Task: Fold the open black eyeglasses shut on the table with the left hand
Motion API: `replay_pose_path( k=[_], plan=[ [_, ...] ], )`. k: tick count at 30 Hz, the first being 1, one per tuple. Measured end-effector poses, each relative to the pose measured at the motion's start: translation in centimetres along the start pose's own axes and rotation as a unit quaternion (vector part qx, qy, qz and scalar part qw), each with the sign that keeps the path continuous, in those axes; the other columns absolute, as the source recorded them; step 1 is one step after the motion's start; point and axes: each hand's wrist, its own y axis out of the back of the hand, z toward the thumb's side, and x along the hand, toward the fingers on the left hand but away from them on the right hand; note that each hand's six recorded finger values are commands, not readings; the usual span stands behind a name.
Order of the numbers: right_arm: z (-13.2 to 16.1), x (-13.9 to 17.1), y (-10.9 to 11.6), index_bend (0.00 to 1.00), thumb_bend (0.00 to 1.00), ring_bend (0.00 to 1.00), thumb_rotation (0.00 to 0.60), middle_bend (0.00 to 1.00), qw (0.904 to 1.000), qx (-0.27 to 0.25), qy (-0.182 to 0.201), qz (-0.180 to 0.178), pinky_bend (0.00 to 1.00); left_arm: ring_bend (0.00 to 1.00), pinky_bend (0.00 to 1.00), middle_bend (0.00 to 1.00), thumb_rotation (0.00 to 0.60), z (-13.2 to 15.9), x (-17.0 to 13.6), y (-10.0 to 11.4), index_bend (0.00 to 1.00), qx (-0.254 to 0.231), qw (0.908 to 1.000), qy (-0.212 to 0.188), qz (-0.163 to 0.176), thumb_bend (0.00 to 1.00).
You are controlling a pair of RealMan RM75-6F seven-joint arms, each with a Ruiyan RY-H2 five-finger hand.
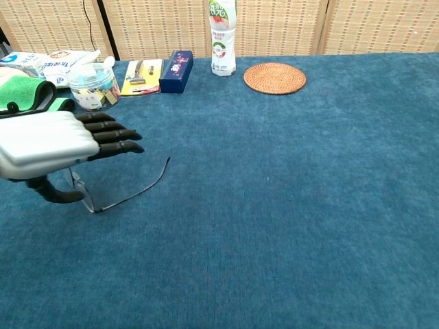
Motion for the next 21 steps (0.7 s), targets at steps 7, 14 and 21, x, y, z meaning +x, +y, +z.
replay_pose_path(
  k=[7,14,21],
  plan=[
    [-0.5,0.3,0.1,0.30,0.43,0.27,0.600,0.16,1.0000,0.001,-0.008,-0.001,0.43,0.00,0.00,0.00,0.557,1.7,2.7,0.9,0.00,-0.002,0.9999,-0.013,0.008,0.28],
    [-0.7,0.4,0.2,0.30,0.43,0.27,0.600,0.16,0.9999,0.001,-0.013,-0.004,0.43,0.00,0.00,0.00,0.555,3.0,5.3,2.9,0.00,-0.027,0.9990,-0.005,0.036,0.28],
    [-0.7,0.5,0.3,0.30,0.43,0.27,0.600,0.16,0.9999,0.002,-0.013,-0.005,0.43,0.00,0.00,0.00,0.556,3.3,6.1,4.3,0.00,-0.044,0.9981,-0.009,0.042,0.28]
  ],
)
